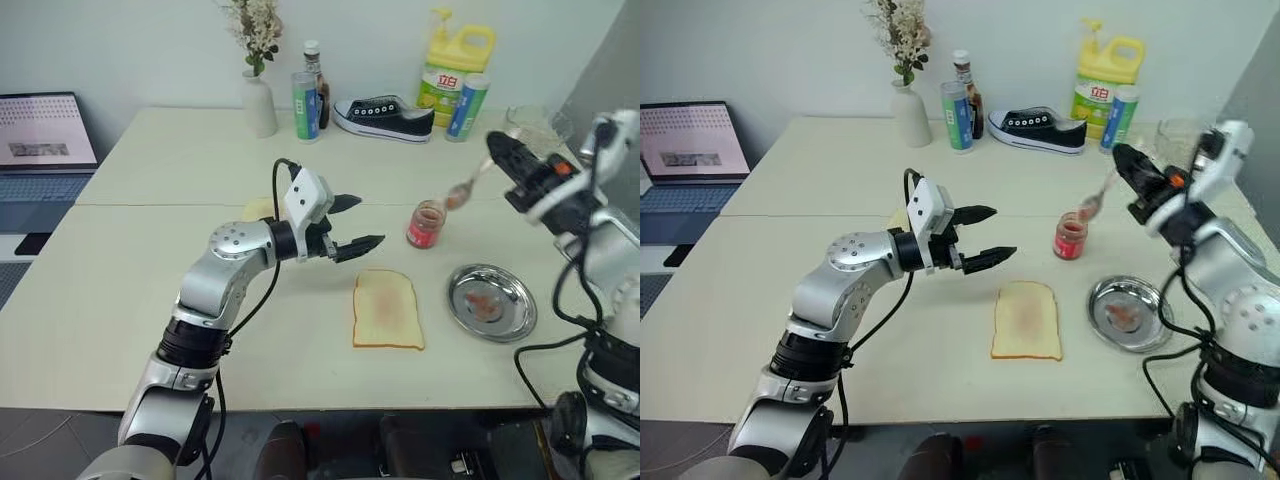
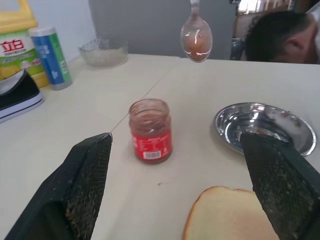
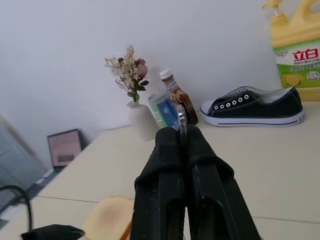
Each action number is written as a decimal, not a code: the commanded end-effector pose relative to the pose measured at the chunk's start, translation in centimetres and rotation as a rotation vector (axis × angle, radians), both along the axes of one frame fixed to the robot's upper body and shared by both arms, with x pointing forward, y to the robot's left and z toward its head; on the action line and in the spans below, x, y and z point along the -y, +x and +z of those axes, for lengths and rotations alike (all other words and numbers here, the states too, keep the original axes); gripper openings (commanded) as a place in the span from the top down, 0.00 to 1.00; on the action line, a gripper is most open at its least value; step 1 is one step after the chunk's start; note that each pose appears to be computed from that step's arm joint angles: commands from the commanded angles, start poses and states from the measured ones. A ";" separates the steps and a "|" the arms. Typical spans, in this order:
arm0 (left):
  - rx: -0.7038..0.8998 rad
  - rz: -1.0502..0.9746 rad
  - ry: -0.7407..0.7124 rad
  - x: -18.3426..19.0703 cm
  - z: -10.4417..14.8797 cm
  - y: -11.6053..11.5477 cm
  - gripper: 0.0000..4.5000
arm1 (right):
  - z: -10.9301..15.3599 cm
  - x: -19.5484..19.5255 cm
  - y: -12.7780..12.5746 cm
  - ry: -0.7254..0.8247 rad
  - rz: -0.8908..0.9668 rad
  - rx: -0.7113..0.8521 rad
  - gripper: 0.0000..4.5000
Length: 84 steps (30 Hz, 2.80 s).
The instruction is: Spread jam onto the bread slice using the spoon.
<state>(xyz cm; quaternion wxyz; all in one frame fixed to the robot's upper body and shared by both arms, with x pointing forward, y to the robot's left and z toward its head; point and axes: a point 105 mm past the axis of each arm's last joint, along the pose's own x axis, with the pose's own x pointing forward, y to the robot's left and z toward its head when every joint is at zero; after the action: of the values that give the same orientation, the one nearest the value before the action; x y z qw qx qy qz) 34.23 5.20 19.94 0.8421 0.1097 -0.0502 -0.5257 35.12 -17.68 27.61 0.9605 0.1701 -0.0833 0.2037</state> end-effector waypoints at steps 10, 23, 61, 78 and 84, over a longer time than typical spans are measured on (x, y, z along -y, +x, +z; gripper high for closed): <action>0.085 0.003 -0.031 0.2 2.1 -1.1 0.06 | -0.2 0.1 2.6 -0.193 -0.115 0.138 0.99; 0.102 -0.019 -0.015 0.3 2.6 -1.8 0.06 | -3.5 -0.6 3.7 -0.276 -0.123 0.136 0.99; 0.092 -0.031 -0.016 0.9 2.6 -1.7 0.06 | -7.0 1.2 5.5 0.106 -0.231 -0.130 0.99; 0.098 -0.041 -0.011 1.1 2.3 -1.5 0.06 | -5.2 1.3 4.8 0.154 -0.229 -0.104 0.99; 0.101 -0.047 -0.009 1.1 2.4 -1.4 0.06 | -5.0 2.0 4.8 0.303 -0.234 -0.135 0.99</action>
<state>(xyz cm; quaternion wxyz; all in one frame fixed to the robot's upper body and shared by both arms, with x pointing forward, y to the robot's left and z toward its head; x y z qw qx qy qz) 33.12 4.56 21.04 0.8352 0.1229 -0.0711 -0.5314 40.32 -19.53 20.16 0.9521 0.2992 -0.0291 0.0555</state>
